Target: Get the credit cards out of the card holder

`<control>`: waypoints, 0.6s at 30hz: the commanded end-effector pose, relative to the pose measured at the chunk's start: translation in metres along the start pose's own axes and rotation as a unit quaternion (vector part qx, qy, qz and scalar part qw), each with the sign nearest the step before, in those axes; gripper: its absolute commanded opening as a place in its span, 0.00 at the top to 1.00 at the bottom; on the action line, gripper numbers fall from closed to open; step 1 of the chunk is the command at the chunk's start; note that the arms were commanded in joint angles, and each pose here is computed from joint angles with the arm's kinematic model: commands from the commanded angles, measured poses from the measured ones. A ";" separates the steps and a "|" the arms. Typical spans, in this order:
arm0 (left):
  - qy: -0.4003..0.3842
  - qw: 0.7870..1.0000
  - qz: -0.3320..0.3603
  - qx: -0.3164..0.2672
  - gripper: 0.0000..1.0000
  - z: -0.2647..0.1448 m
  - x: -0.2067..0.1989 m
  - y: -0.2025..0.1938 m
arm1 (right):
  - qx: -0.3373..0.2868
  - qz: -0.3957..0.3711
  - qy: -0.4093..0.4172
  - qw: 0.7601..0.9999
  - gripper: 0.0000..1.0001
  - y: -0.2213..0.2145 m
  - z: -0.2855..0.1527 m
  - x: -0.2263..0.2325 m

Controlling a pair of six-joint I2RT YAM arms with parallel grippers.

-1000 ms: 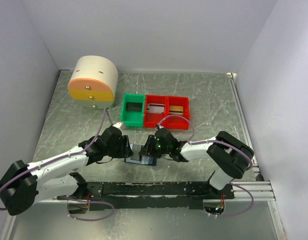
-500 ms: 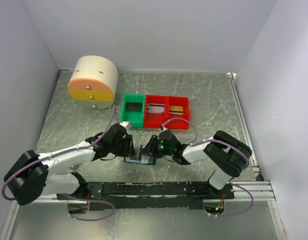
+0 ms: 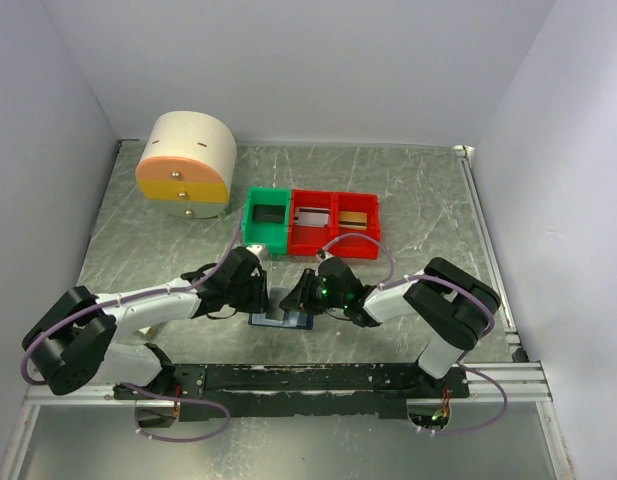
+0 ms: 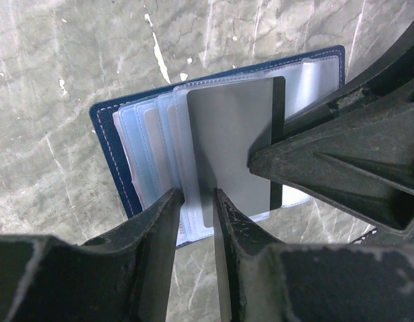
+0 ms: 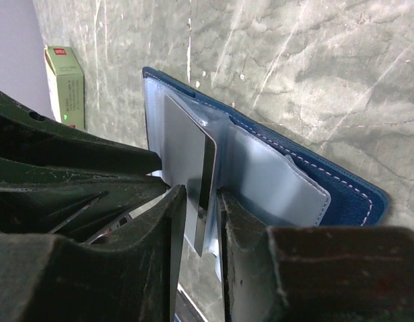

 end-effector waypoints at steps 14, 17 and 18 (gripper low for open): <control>0.004 1.000 -0.002 0.012 0.64 -0.007 0.010 -0.015 | -0.003 0.015 -0.033 0.999 0.76 -0.004 -0.003 -0.017; 0.003 1.000 -0.002 0.010 0.64 -0.008 0.009 -0.014 | -0.006 0.018 -0.029 0.999 0.82 -0.003 -0.004 -0.017; 0.003 1.000 0.000 0.009 0.64 -0.008 0.009 -0.014 | -0.008 0.018 -0.023 1.000 0.84 -0.003 -0.004 -0.015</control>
Point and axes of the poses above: each gripper's point midway between its finger pads, its own z axis out along the fingers, its own x axis along the line the jaws close on, y = z × x, the point moved 1 cm from there along -z, back along the fingers, and after that the axes turned 10 degrees about -z, right-handed, at the moved point
